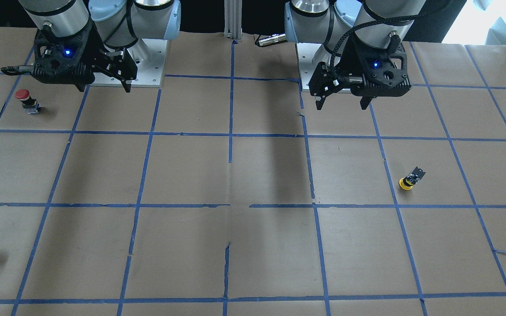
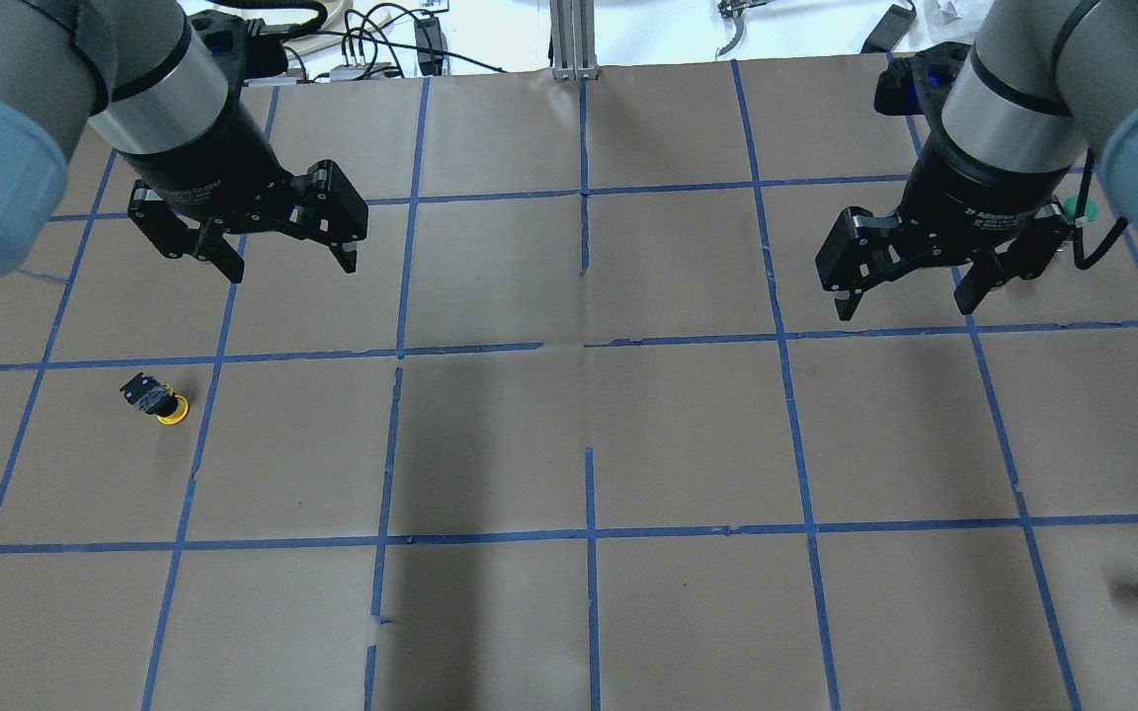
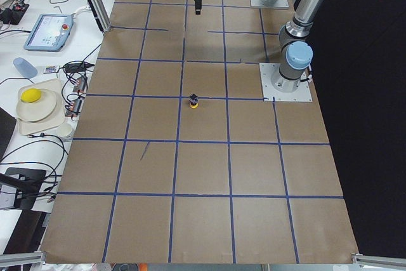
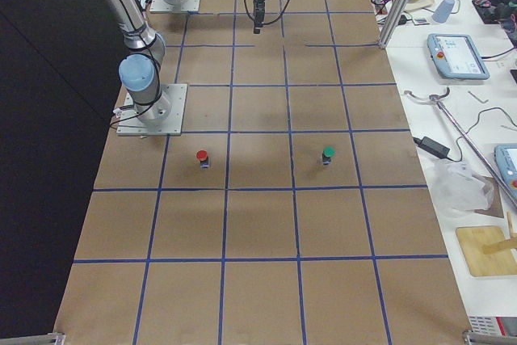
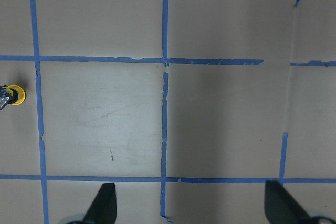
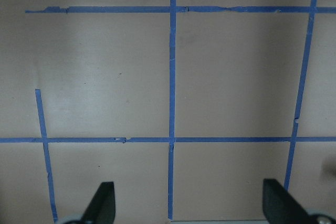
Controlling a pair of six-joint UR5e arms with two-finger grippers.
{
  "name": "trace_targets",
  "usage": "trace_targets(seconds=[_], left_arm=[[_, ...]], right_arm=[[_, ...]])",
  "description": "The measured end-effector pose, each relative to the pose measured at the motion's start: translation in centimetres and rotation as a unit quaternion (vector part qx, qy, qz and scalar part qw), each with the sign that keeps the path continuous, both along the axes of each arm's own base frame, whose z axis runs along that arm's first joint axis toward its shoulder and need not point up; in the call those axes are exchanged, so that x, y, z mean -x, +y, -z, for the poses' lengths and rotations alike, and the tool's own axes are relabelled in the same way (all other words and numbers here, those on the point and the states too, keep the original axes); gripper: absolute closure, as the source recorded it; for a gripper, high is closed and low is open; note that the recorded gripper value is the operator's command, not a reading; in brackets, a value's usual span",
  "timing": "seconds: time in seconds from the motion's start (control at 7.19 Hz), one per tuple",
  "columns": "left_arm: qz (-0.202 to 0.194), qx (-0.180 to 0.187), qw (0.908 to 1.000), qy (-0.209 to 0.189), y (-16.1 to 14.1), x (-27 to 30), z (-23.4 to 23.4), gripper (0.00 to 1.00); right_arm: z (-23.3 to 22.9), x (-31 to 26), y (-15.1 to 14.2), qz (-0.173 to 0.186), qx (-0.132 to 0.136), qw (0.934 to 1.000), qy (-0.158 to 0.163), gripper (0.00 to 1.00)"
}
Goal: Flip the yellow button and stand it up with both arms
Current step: 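Move the left gripper down toward the yellow-capped button lying on its side, then close the left gripper on the black body of the yellow-capped button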
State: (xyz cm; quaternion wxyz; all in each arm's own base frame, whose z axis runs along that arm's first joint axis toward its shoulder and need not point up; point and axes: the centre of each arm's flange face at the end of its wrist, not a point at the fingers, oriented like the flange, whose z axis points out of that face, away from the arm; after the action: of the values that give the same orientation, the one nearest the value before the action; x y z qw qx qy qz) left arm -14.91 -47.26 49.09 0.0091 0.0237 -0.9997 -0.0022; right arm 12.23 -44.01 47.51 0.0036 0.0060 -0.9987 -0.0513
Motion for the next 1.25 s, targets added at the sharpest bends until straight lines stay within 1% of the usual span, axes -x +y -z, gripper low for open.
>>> trace_targets(seconds=[0.28, 0.56, 0.7, 0.83, 0.97, 1.11, 1.25], left_arm=[[-0.003, -0.004, 1.0, 0.0, 0.0, -0.4, 0.4, 0.0], [-0.021, -0.014, 0.9997, -0.001, -0.3, -2.3, 1.4, 0.0], [-0.043, -0.026, 0.9987, 0.0, -0.6, -4.9, 2.7, 0.01], [-0.059, -0.035, 0.9976, -0.002, -1.1, -8.8, 5.0, 0.01], [-0.063, -0.036, 0.9973, -0.004, -1.3, -13.3, 8.3, 0.01], [-0.054, -0.034, 0.9979, -0.003, -0.9, -17.7, 11.9, 0.01], [-0.027, -0.028, 0.9992, -0.002, -0.1, -20.9, 15.1, 0.02]], right_arm=[[0.0, 0.0, 0.0, 0.0, 0.0, 1.0, 0.001, 0.0], [0.0, 0.0, 0.0, 0.0, 0.0, 1.0, 0.0, 0.0], [0.0, 0.0, 0.0, 0.0, -0.001, 1.0, 0.0, 0.0], [0.0, 0.0, 0.0, 0.0, -0.001, 1.0, 0.0, 0.0], [0.0, 0.0, 0.0, 0.0, -0.001, 1.0, 0.001, 0.0], [0.0, 0.0, 0.0, 0.0, 0.0, 1.0, 0.0, 0.0], [0.0, 0.0, 0.0, 0.0, 0.0, 1.0, 0.0, 0.0]])
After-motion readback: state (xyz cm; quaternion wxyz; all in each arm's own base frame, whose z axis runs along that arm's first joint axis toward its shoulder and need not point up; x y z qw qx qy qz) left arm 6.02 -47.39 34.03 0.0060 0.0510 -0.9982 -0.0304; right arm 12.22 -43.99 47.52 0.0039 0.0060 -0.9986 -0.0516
